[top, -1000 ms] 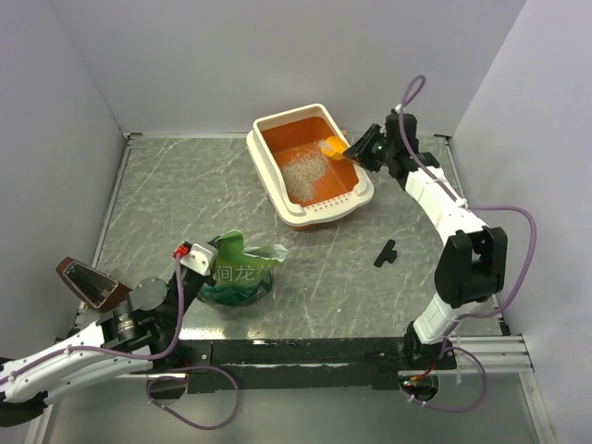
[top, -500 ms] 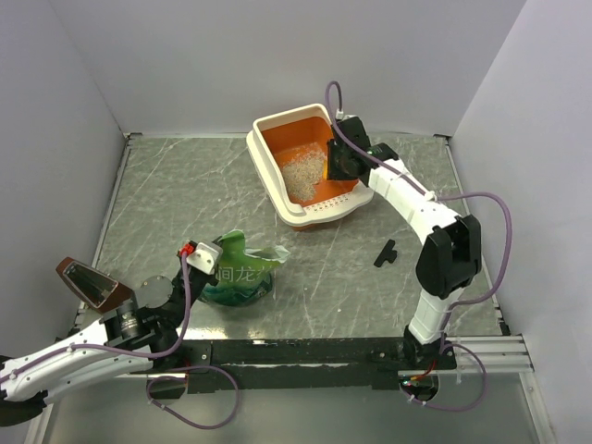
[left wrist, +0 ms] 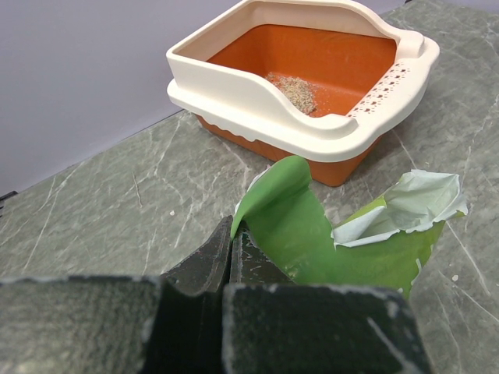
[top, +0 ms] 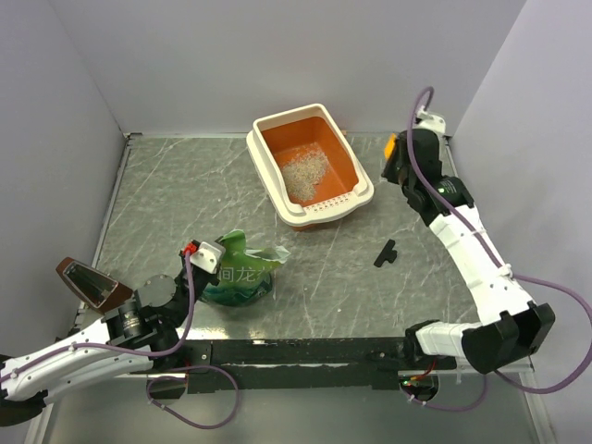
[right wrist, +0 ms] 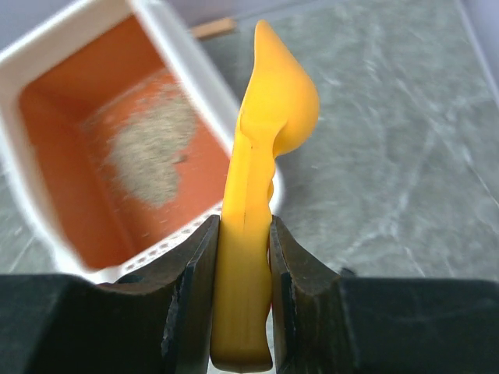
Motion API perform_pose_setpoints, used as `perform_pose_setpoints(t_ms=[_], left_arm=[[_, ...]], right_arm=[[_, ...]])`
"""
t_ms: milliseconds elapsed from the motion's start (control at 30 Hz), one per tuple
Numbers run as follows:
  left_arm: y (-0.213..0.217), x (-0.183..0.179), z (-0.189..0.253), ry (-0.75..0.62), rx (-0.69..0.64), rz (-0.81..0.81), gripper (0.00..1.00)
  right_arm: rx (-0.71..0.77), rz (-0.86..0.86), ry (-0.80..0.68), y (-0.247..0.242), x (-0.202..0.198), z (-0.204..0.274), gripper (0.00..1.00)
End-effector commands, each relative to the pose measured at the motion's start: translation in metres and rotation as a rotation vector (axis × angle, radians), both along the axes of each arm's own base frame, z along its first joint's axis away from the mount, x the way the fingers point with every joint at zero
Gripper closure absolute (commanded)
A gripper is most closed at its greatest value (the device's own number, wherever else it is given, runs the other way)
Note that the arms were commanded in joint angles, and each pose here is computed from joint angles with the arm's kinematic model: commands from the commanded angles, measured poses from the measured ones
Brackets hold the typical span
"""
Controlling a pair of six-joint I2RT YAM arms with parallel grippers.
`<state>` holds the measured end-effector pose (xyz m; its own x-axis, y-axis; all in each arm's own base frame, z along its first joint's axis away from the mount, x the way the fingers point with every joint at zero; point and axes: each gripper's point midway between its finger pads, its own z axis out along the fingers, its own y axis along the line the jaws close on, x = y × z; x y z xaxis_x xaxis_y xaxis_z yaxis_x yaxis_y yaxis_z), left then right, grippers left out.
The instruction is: Fill the litter box with clean litter
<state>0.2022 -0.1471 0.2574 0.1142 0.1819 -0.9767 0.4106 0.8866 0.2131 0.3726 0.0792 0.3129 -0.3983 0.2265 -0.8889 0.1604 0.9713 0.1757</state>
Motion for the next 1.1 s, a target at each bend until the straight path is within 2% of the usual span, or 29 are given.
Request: perform_pose_setpoints(t_ms=[0, 233, 533, 767, 1067], left_arm=[[0.006, 0.001, 0.022, -0.016, -0.07, 0.026, 0.99], [0.004, 0.002, 0.02, -0.01, -0.062, 0.025, 0.99], [0.002, 0.001, 0.018, -0.004, -0.053, 0.016, 0.99], [0.004, 0.002, 0.018, 0.003, -0.048, 0.028, 0.99], [0.015, 0.003, 0.022, -0.002, -0.053, 0.075, 0.99]], right_arm=[[0.04, -0.175, 0.093, -0.045, -0.003, -0.055, 1.0], [0.11, -0.204, 0.245, -0.057, -0.004, -0.139, 1.0], [0.14, -0.196, 0.398, -0.051, -0.001, -0.206, 0.99], [0.156, -0.16, 0.513, -0.042, -0.007, -0.236, 0.6], [0.165, -0.112, 0.512, -0.038, -0.012, -0.226, 0.42]])
